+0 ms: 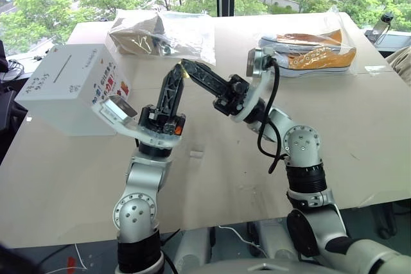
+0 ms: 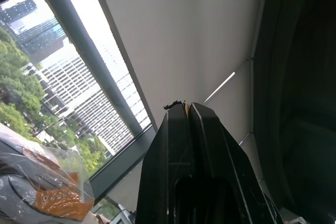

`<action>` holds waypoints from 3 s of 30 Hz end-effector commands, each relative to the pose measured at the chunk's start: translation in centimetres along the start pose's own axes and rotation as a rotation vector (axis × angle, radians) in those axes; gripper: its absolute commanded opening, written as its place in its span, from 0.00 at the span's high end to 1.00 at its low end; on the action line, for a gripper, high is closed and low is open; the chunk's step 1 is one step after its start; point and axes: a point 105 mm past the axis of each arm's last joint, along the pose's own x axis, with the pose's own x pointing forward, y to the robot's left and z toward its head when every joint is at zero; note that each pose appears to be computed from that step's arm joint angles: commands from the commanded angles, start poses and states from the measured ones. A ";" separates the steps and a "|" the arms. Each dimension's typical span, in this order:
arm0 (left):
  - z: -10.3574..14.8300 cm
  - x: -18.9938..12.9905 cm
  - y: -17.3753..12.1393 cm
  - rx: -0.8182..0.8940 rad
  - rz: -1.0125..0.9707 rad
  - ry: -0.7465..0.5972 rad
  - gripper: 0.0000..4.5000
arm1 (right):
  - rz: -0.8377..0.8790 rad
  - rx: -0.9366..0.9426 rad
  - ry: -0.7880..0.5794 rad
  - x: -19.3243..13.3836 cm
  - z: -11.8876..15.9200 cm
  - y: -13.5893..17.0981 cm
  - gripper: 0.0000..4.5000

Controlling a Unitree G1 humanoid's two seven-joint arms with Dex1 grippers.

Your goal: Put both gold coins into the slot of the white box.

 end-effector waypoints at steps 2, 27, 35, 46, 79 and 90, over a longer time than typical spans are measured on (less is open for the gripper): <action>-0.5 0.3 -0.6 -0.006 -0.029 0.030 0.98 | 0.101 -0.013 -0.004 1.5 0.4 2.1 1.00; 10.0 5.8 -0.2 0.914 0.313 0.276 1.00 | -0.058 -0.749 0.294 -6.0 6.1 -1.8 0.49; 18.0 4.4 2.2 1.346 0.724 0.369 1.00 | 0.001 -0.847 0.291 -5.5 7.4 -1.0 0.49; 20.7 2.7 3.2 1.409 0.848 0.417 1.00 | 0.070 -0.818 0.261 -4.7 7.0 0.6 0.49; 22.9 -4.2 8.7 1.310 1.040 0.533 0.82 | 0.062 -0.820 0.268 -4.7 6.7 0.5 0.48; 21.1 0.1 5.4 1.402 0.718 0.421 0.01 | 0.032 -0.819 0.263 -5.4 6.9 0.3 0.48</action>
